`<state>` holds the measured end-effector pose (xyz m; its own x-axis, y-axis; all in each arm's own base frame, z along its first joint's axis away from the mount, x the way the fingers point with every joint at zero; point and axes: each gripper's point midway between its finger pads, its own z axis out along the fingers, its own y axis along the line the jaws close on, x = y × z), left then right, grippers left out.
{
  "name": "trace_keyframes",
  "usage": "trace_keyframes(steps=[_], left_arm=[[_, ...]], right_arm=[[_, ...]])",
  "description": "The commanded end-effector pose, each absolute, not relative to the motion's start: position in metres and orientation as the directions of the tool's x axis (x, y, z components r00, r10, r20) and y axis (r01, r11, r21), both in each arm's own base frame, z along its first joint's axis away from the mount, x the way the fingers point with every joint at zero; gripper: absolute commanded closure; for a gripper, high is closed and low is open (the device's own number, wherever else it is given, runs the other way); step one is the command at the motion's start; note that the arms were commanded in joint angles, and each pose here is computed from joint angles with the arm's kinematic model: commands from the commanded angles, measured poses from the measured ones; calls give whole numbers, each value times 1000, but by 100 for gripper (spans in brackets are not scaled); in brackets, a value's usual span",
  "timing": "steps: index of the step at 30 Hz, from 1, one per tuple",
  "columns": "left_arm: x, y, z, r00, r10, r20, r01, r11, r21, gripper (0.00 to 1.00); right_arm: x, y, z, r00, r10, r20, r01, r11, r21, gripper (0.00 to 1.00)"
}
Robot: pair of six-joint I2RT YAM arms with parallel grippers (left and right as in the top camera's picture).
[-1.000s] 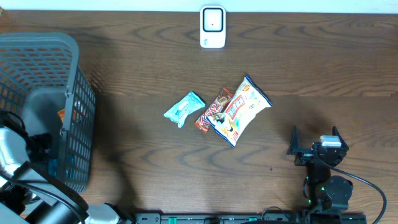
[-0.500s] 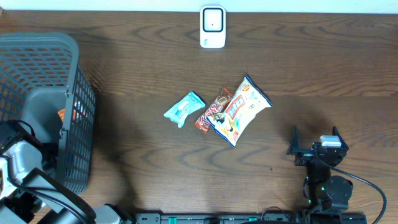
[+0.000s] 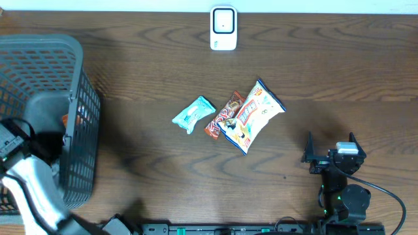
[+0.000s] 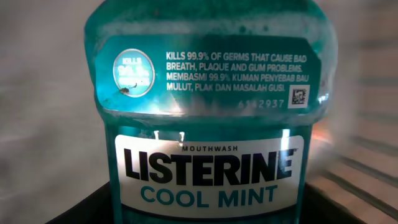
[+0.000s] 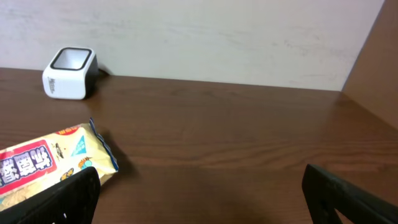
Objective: Scan the item barcode
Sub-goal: 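Grasp the teal Listerine Cool Mint bottle with the left gripper and lift, then carry the Listerine bottle to the table beside the snack bag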
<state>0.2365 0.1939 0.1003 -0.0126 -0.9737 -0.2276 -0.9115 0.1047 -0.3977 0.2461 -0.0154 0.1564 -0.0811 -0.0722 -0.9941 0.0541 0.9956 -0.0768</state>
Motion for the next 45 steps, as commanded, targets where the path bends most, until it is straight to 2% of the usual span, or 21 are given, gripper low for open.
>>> trace_keyframes(steps=[1,9,16,22,36,45], left_arm=[[271,185,184,-60,-922,-383,-790,279,-546,50],[301,118,305,-124,-814,-567,-533,537,-654,50],[312,64,338,-221,-757,-615,-380,647,-661,50],[318,9,344,-354,-658,-665,-234,751,-618,50],[308,-87,336,-493,-464,-736,-53,861,-506,50],[308,-152,291,-618,-272,-738,20,933,-360,50]], right_arm=[[246,-14,155,-85,-82,-993,47,995,-86,1],[246,-14,155,-85,-82,-993,47,995,-86,1],[246,-14,155,-85,-82,-993,47,995,-86,1],[246,-14,155,-86,-82,-993,47,995,-86,1],[246,-14,155,-86,-82,-993,46,995,-86,1],[246,-14,155,-86,-82,-993,46,995,-86,1]])
